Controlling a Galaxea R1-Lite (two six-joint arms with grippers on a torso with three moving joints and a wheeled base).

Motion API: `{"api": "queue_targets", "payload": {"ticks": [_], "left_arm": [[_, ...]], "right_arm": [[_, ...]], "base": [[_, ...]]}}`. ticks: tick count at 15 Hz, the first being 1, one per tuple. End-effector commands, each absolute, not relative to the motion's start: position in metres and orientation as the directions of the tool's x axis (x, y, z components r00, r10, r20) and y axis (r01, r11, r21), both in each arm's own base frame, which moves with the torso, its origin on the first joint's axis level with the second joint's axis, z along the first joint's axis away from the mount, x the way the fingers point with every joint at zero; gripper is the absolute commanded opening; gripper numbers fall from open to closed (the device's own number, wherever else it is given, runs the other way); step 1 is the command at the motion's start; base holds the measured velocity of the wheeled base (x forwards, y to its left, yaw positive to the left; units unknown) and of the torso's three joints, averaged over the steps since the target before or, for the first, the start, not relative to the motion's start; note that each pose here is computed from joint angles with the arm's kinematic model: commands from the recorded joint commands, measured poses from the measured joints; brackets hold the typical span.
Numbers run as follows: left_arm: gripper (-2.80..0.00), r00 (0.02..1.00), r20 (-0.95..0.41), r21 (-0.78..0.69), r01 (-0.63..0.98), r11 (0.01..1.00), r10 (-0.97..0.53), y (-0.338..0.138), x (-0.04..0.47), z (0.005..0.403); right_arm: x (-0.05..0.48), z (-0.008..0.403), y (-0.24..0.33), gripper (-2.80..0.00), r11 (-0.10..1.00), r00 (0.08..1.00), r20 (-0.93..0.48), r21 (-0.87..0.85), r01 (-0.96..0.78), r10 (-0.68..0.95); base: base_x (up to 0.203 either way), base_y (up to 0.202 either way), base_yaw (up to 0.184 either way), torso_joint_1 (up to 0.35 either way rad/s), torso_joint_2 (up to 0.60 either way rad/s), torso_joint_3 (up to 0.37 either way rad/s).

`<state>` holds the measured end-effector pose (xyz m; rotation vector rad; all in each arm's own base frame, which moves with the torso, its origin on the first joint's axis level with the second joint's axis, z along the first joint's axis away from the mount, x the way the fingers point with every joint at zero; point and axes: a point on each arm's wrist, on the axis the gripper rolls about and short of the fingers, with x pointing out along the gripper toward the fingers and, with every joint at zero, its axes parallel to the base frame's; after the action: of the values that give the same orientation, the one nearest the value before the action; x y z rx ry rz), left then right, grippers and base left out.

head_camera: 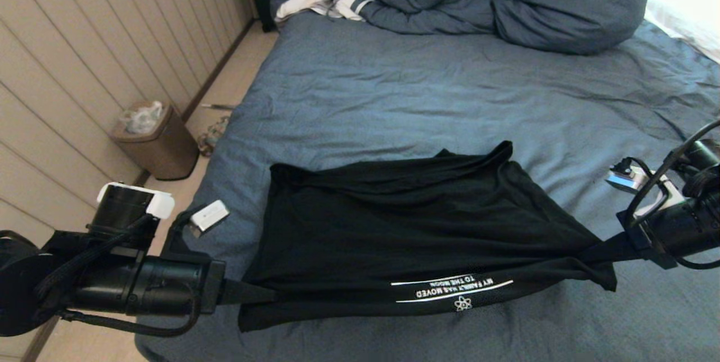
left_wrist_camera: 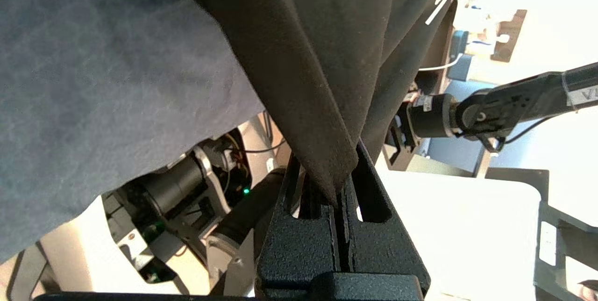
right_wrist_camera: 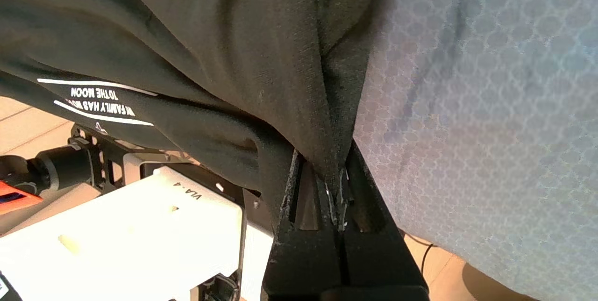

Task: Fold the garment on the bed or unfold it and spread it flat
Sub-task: Fold the black T-shirt

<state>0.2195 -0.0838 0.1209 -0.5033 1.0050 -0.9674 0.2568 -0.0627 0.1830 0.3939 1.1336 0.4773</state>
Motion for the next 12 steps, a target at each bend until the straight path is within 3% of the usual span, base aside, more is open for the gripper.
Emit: {"api": "queue_targets", "payload": {"ticks": [1,2,6,10,11,12], "left_arm": [[-2.8,0.189,-0.475,-0.744,0.436,0.507,-0.86,-0.084,0.219,0.119],[0.0,0.187,-0.475,-0.745,0.434,0.506,-0.86,-0.084,0.218,0.119],[0.0,0.216,-0.474,-0.75,0.409,0.52,-0.854,-0.071,0.207,0.118],[0.0,0.399,-0.388,-0.691,0.47,0.549,-0.83,-0.045,0.212,0.16],[0.0,0.441,-0.361,-0.672,0.488,0.557,-0.821,-0.041,0.219,0.175],[-2.8,0.471,-0.337,-0.654,0.506,0.563,-0.815,-0.039,0.227,0.189]], "right_arm": [[0.255,0.181,-0.062,0.0,0.83,0.335,-0.761,0.534,-0.162,0.555],[0.255,0.181,-0.062,0.0,0.83,0.335,-0.761,0.529,-0.175,0.556],[0.252,0.183,-0.062,0.0,0.833,0.342,-0.76,0.516,-0.201,0.553],[0.256,0.208,-0.064,0.0,0.843,0.419,-0.732,0.48,-0.241,0.537],[0.258,0.216,-0.064,-2.8,0.847,0.442,-0.723,0.467,-0.256,0.532],[0.262,0.226,-0.061,-2.8,0.848,0.465,-0.71,0.451,-0.277,0.529]], "base": [[0.0,0.0,0.0,0.0,0.0,0.0],[0.0,0.0,0.0,0.0,0.0,0.0],[0.0,0.0,0.0,0.0,0.0,0.0],[0.0,0.0,0.0,0.0,0.0,0.0],[0.0,0.0,0.0,0.0,0.0,0.0],[0.0,0.0,0.0,0.0,0.0,0.0]]}}
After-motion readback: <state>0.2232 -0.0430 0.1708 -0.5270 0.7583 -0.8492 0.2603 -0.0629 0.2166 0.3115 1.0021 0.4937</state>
